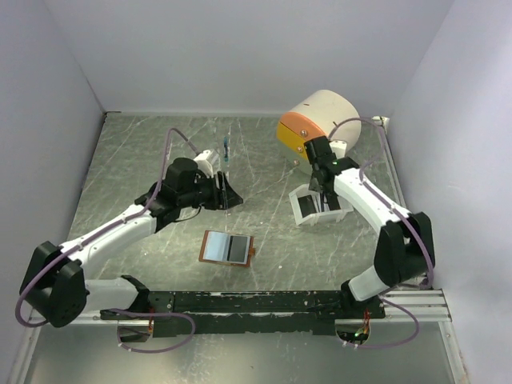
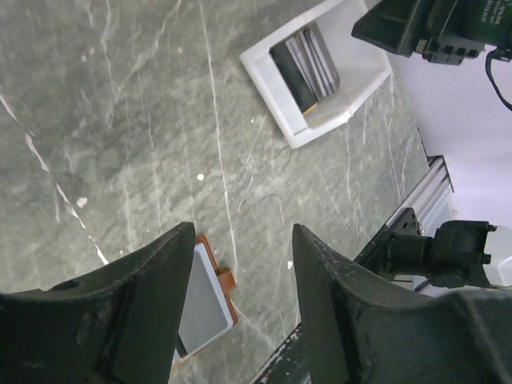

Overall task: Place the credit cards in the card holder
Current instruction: Move the storage box to the center of the board.

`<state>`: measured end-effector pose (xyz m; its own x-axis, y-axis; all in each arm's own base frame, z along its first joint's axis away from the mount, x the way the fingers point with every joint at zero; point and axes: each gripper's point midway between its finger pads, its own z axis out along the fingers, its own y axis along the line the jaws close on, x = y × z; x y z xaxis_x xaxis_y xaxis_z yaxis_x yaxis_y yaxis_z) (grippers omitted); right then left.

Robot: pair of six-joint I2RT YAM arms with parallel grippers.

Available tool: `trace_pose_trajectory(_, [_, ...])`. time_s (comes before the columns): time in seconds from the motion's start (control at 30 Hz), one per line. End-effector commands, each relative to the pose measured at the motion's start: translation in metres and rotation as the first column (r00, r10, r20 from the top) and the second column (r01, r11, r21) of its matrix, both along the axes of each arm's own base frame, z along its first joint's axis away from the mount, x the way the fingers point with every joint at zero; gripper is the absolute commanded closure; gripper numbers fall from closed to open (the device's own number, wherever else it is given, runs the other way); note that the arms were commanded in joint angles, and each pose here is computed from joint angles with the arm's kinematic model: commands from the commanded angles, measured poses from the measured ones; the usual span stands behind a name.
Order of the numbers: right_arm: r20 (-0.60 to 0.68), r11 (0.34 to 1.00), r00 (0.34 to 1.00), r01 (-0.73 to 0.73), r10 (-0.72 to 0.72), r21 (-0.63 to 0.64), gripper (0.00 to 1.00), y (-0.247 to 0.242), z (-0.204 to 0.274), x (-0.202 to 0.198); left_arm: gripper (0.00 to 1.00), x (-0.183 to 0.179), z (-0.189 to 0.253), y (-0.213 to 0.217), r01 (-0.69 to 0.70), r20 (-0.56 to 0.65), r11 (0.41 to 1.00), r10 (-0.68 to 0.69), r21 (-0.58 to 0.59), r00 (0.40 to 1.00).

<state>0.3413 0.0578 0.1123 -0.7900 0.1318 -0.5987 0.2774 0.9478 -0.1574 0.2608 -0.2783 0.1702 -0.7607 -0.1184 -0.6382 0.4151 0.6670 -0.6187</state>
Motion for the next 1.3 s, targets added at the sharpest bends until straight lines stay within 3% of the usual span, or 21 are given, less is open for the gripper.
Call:
trace_pose_trajectory(0.0, [0.095, 0.934, 0.935, 0.329, -0.343, 0.137, 0.55, -0.015, 0.028, -0.025, 0.32, 0.012, 0.046, 0.007, -0.013, 0.199, 1.000, 0.010, 0.015, 0.980])
trace_pose_trajectory(0.07, [0.075, 0.903, 0.910, 0.390, -0.407, 0.179, 0.55, -0.013, 0.026, -0.034, 0.22, 0.013, 0.049, 0.018, -0.045, 0.225, 0.998, 0.033, 0.049, 0.974])
trace_pose_trajectory(0.13, [0.044, 0.857, 0.870, 0.472, -0.491, 0.207, 0.54, -0.015, 0.018, -0.047, 0.19, 0.014, 0.054, 0.028, -0.079, 0.259, 0.994, 0.059, 0.069, 0.964])
trace_pose_trajectory(0.33, [-0.019, 0.706, 0.734, 0.659, -0.679, 0.260, 0.55, -0.018, -0.002, -0.076, 0.20, 0.006, 0.074, 0.037, -0.045, 0.334, 0.993, 0.005, 0.112, 0.942])
trace_pose_trajectory(0.43, [-0.026, 0.670, 0.703, 0.688, -0.710, 0.279, 0.55, -0.017, -0.012, -0.076, 0.22, 0.002, 0.068, 0.041, -0.030, 0.319, 0.987, -0.022, 0.155, 0.947])
trace_pose_trajectory(0.6, [-0.053, 0.674, 0.706, 0.693, -0.706, 0.256, 0.57, -0.012, -0.031, -0.070, 0.26, -0.007, 0.060, 0.046, -0.024, 0.322, 0.988, -0.026, 0.151, 0.946])
trace_pose_trajectory(0.73, [-0.071, 0.726, 0.760, 0.641, -0.646, 0.251, 0.73, -0.004, -0.036, -0.065, 0.30, -0.011, 0.056, 0.048, -0.002, 0.370, 0.988, -0.056, 0.155, 0.927])
trace_pose_trajectory(0.93, [-0.105, 0.809, 0.839, 0.543, -0.533, 0.225, 0.83, 0.002, -0.044, -0.077, 0.36, -0.010, 0.043, 0.035, 0.029, 0.345, 0.994, -0.063, 0.103, 0.937])
trace_pose_trajectory(1.07, [-0.162, 0.855, 0.882, 0.469, -0.442, 0.219, 0.85, 0.011, -0.055, -0.092, 0.39, -0.002, 0.038, 0.017, 0.043, 0.318, 0.999, -0.044, 0.011, 0.947])
trace_pose_trajectory(1.27, [-0.171, 0.851, 0.901, 0.434, -0.399, 0.297, 0.83, 0.036, -0.047, -0.104, 0.40, 0.001, 0.014, -0.010, 0.103, 0.280, 0.994, -0.086, -0.047, 0.956])
